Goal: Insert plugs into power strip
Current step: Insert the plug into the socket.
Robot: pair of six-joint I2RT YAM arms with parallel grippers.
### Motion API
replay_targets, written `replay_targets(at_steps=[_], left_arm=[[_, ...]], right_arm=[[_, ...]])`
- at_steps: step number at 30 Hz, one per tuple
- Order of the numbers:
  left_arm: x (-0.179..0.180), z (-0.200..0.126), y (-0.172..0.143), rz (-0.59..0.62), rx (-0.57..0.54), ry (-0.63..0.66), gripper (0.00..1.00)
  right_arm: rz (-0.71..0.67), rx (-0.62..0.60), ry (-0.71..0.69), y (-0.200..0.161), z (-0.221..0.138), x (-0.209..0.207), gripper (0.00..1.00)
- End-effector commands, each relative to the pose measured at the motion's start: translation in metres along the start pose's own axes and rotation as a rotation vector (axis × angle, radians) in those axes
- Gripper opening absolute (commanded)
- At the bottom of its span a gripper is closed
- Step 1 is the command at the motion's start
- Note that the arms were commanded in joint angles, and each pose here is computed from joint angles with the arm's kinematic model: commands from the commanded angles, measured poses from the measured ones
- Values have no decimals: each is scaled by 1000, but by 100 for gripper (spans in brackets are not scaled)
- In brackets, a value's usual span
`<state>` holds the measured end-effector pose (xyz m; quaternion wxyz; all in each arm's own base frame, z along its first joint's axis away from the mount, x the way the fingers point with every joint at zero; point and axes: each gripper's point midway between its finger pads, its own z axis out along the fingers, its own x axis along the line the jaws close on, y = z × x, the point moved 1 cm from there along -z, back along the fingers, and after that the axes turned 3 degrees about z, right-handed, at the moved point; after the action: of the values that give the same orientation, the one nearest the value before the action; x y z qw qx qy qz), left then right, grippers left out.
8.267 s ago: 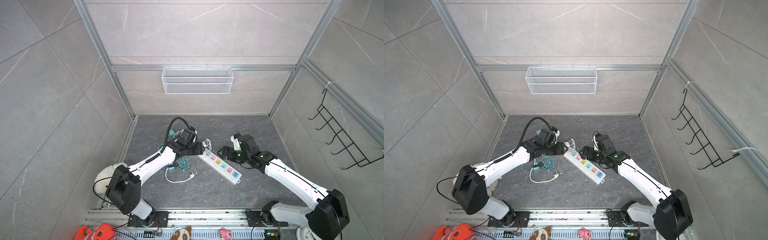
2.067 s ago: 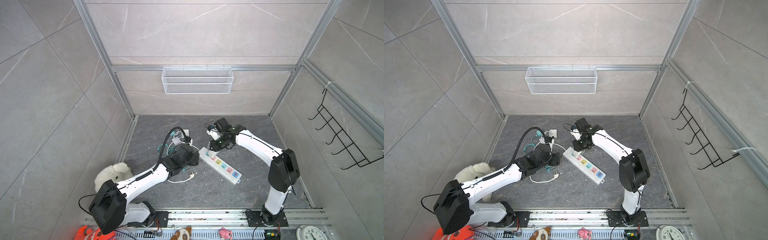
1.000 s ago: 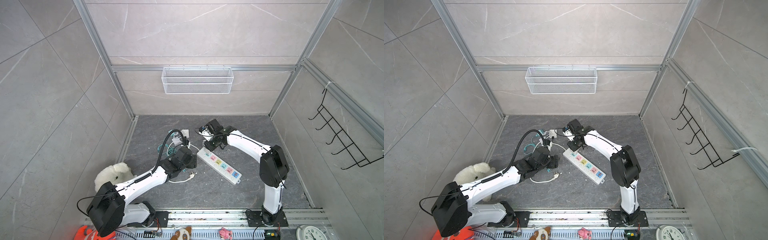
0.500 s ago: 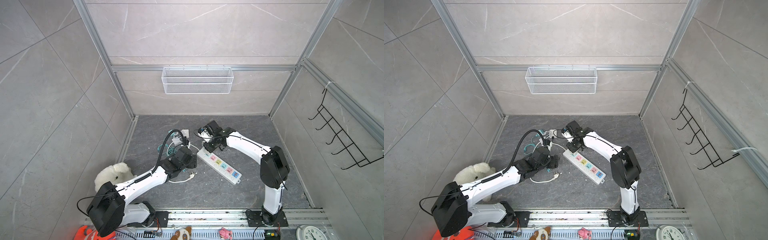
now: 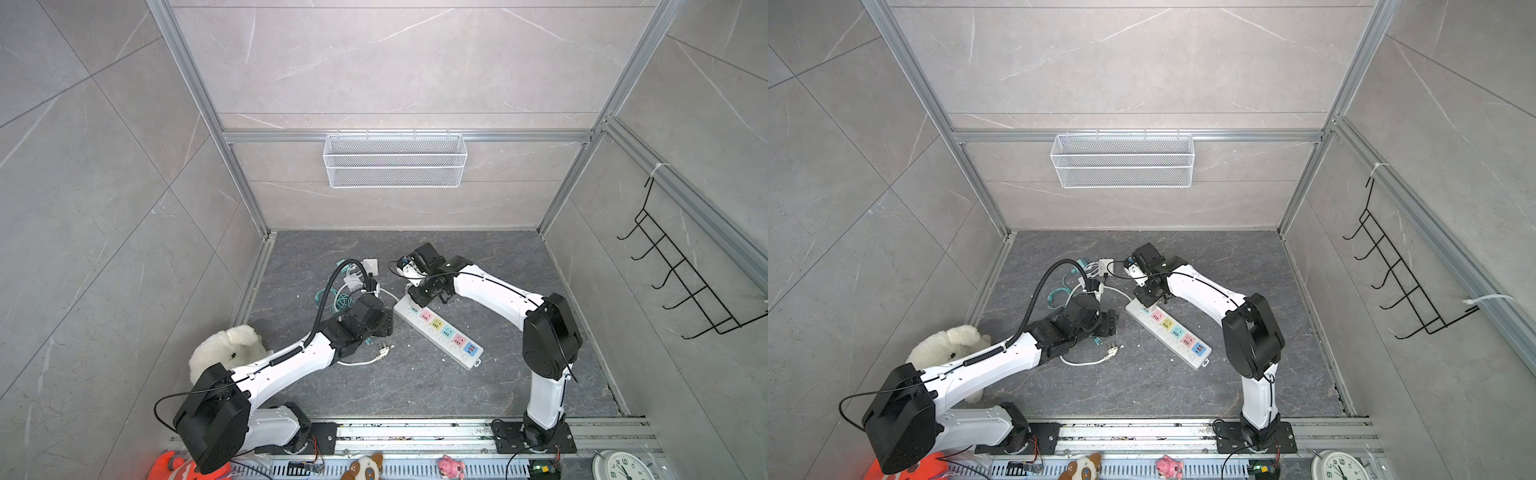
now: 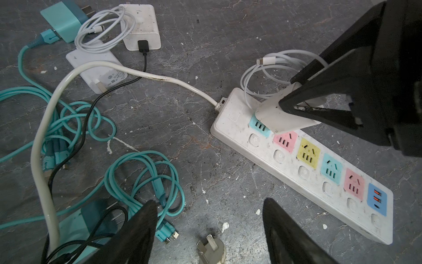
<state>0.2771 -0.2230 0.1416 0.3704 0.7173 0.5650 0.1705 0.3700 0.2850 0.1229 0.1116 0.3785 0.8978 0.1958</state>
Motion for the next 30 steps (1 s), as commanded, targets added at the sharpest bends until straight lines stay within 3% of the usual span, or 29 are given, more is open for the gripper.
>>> replay_targets(at_steps=[1, 14, 22, 27, 30], left_arm=[[0, -1, 8, -21, -34, 4, 75], [4, -7, 14, -13, -55, 23, 75], [9, -11, 15, -7, -64, 45, 75], [14, -12, 14, -13, -68, 62, 75], [16, -15, 15, -14, -76, 70, 76]], right_arm=[[-11, 41, -22, -6, -3, 9, 0], [6, 100, -76, -17, 8, 6, 0], [-16, 185, -22, -33, 39, 25, 0], [-54, 269, -62, -45, 51, 29, 0], [-34, 260, -45, -52, 52, 33, 0]])
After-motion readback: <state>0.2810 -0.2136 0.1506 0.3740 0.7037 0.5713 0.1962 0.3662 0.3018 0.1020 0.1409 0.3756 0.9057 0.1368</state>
